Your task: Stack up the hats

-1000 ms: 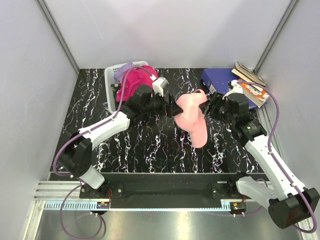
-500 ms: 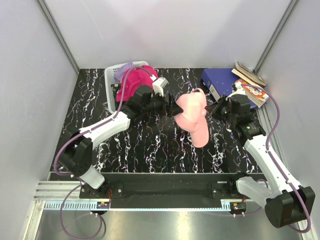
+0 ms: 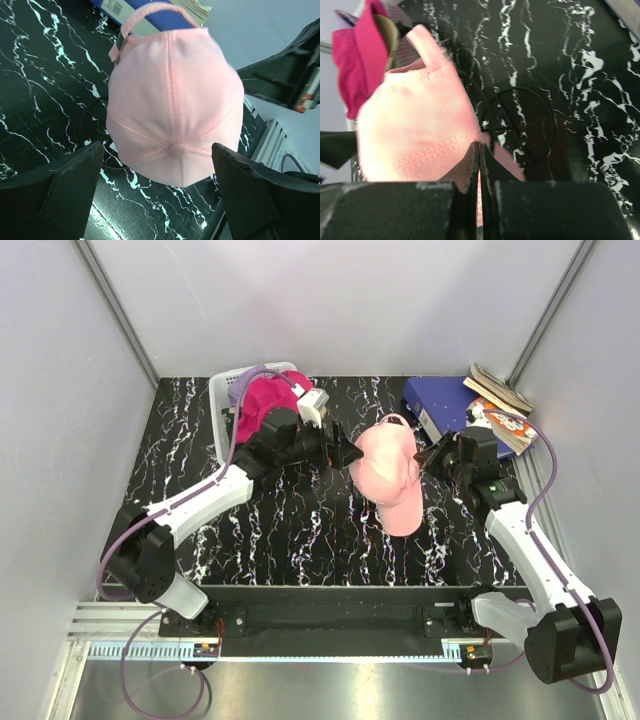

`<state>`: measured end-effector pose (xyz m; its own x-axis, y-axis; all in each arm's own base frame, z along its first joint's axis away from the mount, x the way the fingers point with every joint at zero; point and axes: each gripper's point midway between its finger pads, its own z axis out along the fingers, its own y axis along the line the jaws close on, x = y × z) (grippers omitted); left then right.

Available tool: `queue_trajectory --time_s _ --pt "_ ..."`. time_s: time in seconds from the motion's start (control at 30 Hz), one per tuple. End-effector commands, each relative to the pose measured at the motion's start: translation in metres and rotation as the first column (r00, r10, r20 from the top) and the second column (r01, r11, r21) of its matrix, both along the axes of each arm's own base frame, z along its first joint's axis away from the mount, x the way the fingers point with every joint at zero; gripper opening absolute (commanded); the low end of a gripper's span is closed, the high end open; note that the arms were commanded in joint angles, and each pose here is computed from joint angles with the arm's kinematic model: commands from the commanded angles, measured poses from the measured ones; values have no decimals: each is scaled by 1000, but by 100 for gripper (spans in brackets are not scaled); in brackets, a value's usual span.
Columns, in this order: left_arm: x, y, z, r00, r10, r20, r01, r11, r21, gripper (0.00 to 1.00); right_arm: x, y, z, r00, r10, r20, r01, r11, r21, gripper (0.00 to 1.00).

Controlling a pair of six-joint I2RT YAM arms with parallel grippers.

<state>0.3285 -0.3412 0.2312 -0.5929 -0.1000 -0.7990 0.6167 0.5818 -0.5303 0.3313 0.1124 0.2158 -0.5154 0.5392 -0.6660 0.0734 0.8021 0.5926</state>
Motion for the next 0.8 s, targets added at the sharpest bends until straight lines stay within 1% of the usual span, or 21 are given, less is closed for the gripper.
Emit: queue_trajectory --time_s 0.0,0.27,0.57,0.77 --pt "5 7 44 994 49 93 -45 998 -40 93 4 -17 -21 996 -65 -57 61 996 -58 0" --pt "7 6 41 995 53 86 -51 998 -28 94 19 -21 -36 989 -105 -105 96 991 -90 0" --pt "18 15 47 987 119 105 -120 993 0 96 22 -24 -62 977 -132 -169 114 987 -111 0" --pt "22 17 56 983 137 122 -138 990 -4 97 28 -21 -50 983 -126 -135 114 989 -89 0"
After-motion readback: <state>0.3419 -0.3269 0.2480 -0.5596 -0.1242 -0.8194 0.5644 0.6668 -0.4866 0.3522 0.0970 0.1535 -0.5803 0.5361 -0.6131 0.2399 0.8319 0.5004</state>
